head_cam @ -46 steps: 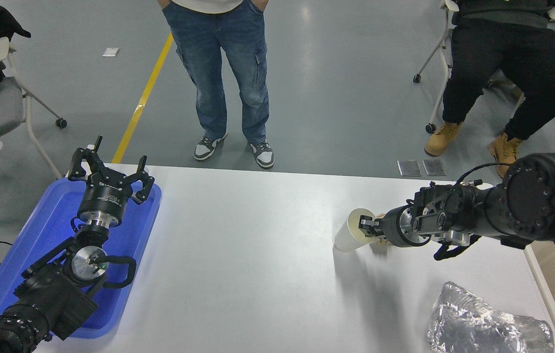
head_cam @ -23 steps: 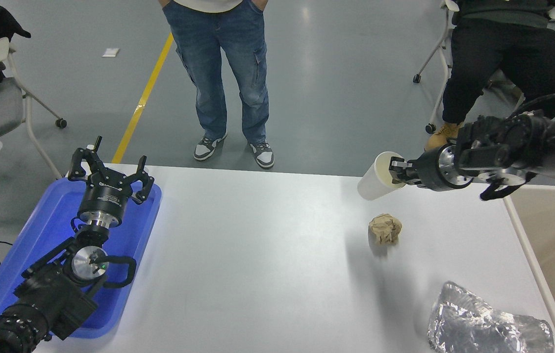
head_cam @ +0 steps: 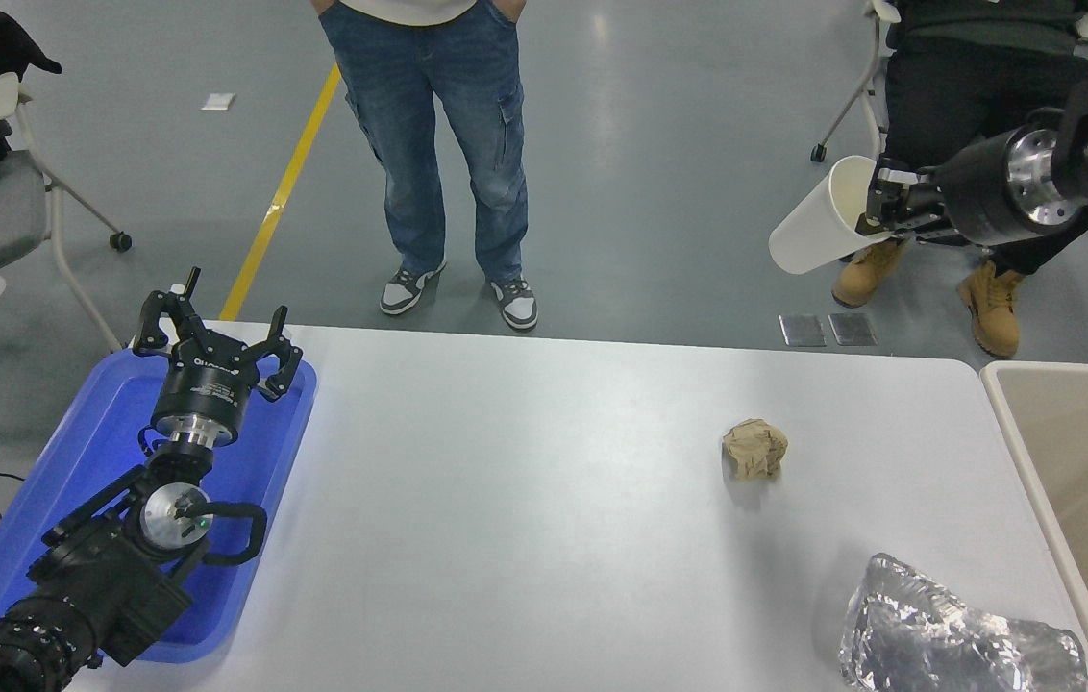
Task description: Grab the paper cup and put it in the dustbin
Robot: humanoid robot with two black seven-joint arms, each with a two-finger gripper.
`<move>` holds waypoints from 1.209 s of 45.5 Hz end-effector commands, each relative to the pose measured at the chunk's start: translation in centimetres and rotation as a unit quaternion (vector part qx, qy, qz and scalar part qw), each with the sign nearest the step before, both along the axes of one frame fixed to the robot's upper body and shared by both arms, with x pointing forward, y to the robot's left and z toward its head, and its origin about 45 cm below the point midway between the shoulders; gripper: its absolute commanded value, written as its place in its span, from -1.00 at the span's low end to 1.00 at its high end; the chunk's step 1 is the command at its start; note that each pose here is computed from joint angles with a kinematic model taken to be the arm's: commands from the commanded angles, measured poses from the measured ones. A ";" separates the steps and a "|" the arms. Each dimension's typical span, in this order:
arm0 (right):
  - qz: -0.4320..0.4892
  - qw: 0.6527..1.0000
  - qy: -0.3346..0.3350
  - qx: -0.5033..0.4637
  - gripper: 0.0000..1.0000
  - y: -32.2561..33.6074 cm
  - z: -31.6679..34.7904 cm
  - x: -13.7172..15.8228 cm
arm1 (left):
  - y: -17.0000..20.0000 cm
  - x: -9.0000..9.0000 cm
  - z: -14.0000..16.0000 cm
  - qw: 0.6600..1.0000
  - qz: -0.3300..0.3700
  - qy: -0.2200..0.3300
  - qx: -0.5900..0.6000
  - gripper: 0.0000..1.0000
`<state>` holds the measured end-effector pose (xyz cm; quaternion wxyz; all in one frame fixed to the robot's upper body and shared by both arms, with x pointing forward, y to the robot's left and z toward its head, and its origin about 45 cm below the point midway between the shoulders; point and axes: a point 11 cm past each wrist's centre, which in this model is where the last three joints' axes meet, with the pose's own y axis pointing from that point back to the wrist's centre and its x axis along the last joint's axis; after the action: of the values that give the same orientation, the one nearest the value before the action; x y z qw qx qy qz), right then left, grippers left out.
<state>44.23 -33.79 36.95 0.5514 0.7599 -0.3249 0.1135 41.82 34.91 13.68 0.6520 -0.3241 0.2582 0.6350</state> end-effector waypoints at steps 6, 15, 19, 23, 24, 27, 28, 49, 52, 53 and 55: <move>-0.033 0.999 -0.028 -0.001 -1.00 -3.4 1.4 0.6 | 0.0 0.0 0.0 1.000 0.000 0.000 0.000 1.00; -0.105 0.991 -0.070 -0.035 -1.00 -10.6 0.3 1.5 | 0.0 0.0 0.0 1.000 0.000 0.000 0.000 1.00; -0.135 0.986 -0.085 -0.054 -1.00 -14.0 -0.1 1.2 | 0.0 0.0 0.0 1.000 0.000 0.000 0.000 1.00; -0.163 0.980 -0.094 -0.059 -1.00 -16.8 -0.7 0.4 | 0.0 0.0 0.0 1.000 0.000 -0.001 0.000 1.00; -0.170 0.979 -0.097 -0.060 -1.00 -17.4 -0.7 0.2 | 0.0 0.0 0.0 1.000 0.000 -0.001 0.000 1.00; -0.193 0.972 -0.112 -0.072 -1.00 -19.7 -1.0 -0.5 | 0.0 0.0 0.0 1.000 0.000 -0.001 0.000 1.00; -0.200 0.970 -0.117 -0.076 -1.00 -20.4 -1.2 -0.7 | 0.0 0.0 0.0 1.000 0.000 0.000 0.000 1.00; -0.309 0.929 -0.135 -0.152 -1.00 -29.9 -11.0 -8.4 | 0.0 0.0 0.1 1.000 0.000 -0.001 -0.001 1.00; -0.320 0.923 -0.135 -0.165 -1.00 -30.7 -12.4 -9.7 | 0.0 0.0 0.0 1.000 0.000 0.000 0.000 1.00; -0.323 0.922 -0.134 -0.168 -1.00 -30.9 -12.8 -10.1 | 0.0 0.0 0.0 1.000 0.000 -0.001 0.000 1.00; -0.330 0.918 -0.132 -0.174 -1.00 -31.4 -13.7 -11.1 | 0.0 0.0 0.0 1.000 0.000 0.000 0.000 1.00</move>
<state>38.17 -61.41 27.54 0.6065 0.5383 -0.5783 0.0893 41.83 34.90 13.70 0.6522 -0.3243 0.2581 0.6348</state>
